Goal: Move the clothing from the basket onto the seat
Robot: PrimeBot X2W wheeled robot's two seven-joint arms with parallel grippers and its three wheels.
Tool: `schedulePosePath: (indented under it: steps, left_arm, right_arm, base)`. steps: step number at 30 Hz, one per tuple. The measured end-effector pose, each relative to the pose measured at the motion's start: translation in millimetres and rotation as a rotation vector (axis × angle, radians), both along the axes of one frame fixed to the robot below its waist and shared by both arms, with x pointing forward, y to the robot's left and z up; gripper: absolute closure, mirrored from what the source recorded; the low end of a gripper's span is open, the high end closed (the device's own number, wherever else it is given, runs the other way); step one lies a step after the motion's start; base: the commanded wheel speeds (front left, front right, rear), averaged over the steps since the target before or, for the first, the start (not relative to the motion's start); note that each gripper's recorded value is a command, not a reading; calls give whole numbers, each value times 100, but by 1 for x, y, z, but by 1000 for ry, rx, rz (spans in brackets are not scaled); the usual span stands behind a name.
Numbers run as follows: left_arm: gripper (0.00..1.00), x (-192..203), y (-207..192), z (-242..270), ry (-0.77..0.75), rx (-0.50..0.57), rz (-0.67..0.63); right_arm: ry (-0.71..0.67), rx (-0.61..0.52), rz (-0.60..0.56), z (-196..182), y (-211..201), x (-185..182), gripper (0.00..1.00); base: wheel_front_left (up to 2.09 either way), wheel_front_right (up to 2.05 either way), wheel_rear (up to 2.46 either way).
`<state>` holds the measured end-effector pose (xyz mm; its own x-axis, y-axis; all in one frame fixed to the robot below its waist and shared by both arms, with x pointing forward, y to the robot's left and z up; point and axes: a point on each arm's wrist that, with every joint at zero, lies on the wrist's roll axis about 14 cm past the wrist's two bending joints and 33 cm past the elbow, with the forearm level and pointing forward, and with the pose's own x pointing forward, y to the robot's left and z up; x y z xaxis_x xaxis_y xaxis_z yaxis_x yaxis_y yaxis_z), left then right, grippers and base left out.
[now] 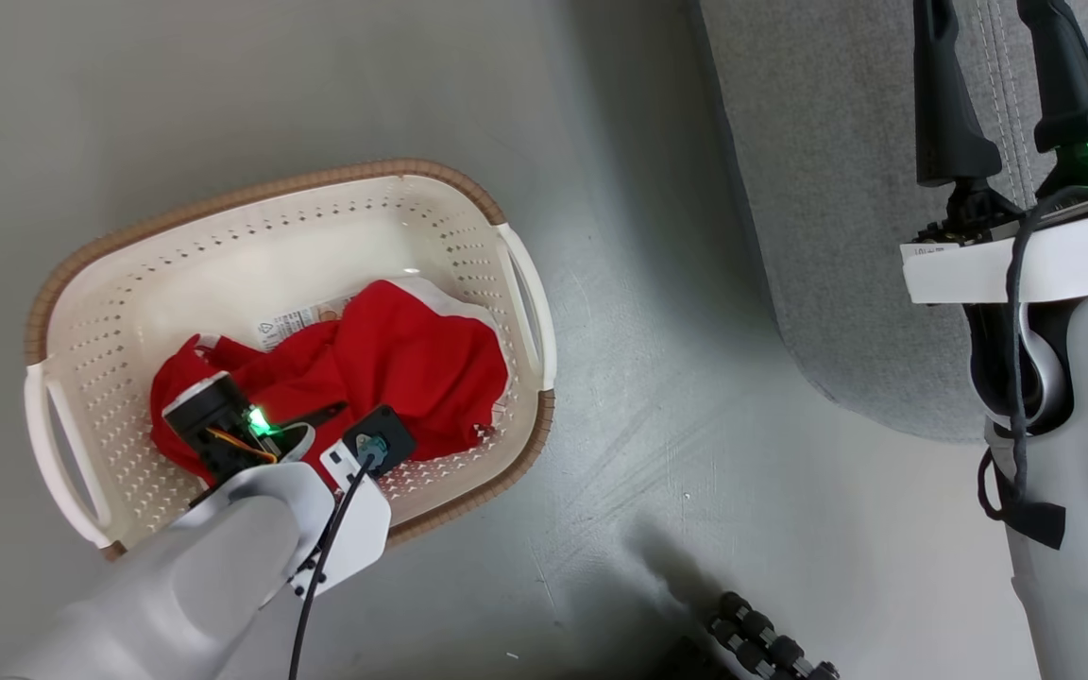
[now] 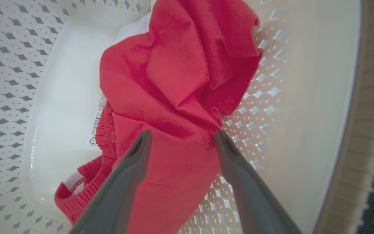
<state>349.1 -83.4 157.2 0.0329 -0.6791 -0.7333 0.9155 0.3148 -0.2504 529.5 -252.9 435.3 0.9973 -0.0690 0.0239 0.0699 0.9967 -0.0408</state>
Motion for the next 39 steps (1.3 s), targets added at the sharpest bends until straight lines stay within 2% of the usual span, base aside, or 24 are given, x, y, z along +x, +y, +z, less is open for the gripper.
schedulePosePath:
  steps: [16,17,19,20,22,23,39]
  left_arm:
    - [0,4,2,-25,-10,49,-30]
    - [7,4,2,-26,-12,53,-32]
    - [29,4,3,-27,-15,58,-34]
    - [53,4,4,-28,-18,62,-29]
    - [71,5,3,-28,-20,58,-28]
    - [98,5,3,-28,-20,59,-28]
    - [100,40,-9,-2,-99,-33,83]
  right_arm:
    - [26,-13,-7,-13,-7,4,0]
    - [30,-12,-7,-14,-7,4,0]
    - [38,-11,-8,-16,-7,3,0]
    - [39,-11,-8,-17,-7,3,0]
    - [41,-11,-10,-17,-8,3,0]
    - [42,-11,-10,-18,-8,3,0]
    - [-8,3,4,-3,-3,15,0]
  base:
    - [0,0,0]
    - [0,0,0]
    - [0,0,0]
    - [0,0,0]
    - [0,0,0]
    - [0,0,0]
    - [0,0,0]
